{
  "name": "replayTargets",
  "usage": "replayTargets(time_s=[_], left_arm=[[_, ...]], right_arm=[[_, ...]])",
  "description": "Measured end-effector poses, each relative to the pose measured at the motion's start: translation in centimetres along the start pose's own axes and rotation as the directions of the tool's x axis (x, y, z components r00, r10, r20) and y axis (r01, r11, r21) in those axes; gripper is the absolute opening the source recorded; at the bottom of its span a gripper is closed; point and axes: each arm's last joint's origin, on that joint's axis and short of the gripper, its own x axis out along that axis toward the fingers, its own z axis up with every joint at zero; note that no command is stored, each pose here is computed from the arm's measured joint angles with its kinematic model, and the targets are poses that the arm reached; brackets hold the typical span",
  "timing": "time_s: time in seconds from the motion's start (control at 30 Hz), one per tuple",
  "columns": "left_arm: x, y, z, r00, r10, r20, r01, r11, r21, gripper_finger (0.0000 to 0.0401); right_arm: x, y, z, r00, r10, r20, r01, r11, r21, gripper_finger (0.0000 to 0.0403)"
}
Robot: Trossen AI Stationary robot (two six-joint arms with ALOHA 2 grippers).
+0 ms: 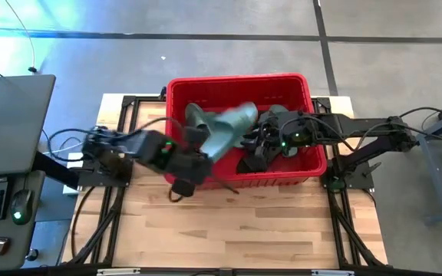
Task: Pick and place slides into bin
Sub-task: Put the green slide into the red bin
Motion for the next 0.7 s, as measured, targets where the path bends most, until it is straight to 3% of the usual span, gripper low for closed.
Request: replayTargets(time_s=[0.13,0.27,0.4,0.7], left_arm=[[5.7,0.2,-0.1,0.979,-0.098,-0.179,0.118,0.988,0.103,0.0012],[10.3,0.3,-1.1,0.93,-0.192,-0.313,0.24,0.963,0.121,0.0011],[14.0,-0.3,-2.4,0.884,-0.175,-0.433,0.253,0.959,0.13,0.0017],[15.7,-0.9,-3.4,0.871,-0.217,-0.441,0.294,0.949,0.113,0.0135]], right_arm=[[-1.1,-0.6,-0.4,0.997,-0.062,-0.034,0.064,0.997,0.044,0.0119],[-1.6,-1.0,-0.8,0.991,-0.123,-0.058,0.128,0.987,0.094,0.0119],[-1.7,-1.2,-1.0,0.985,-0.161,-0.069,0.168,0.979,0.115,0.0119],[-1.3,-1.1,-1.2,0.983,-0.157,-0.09,0.167,0.98,0.11,0.0119]])
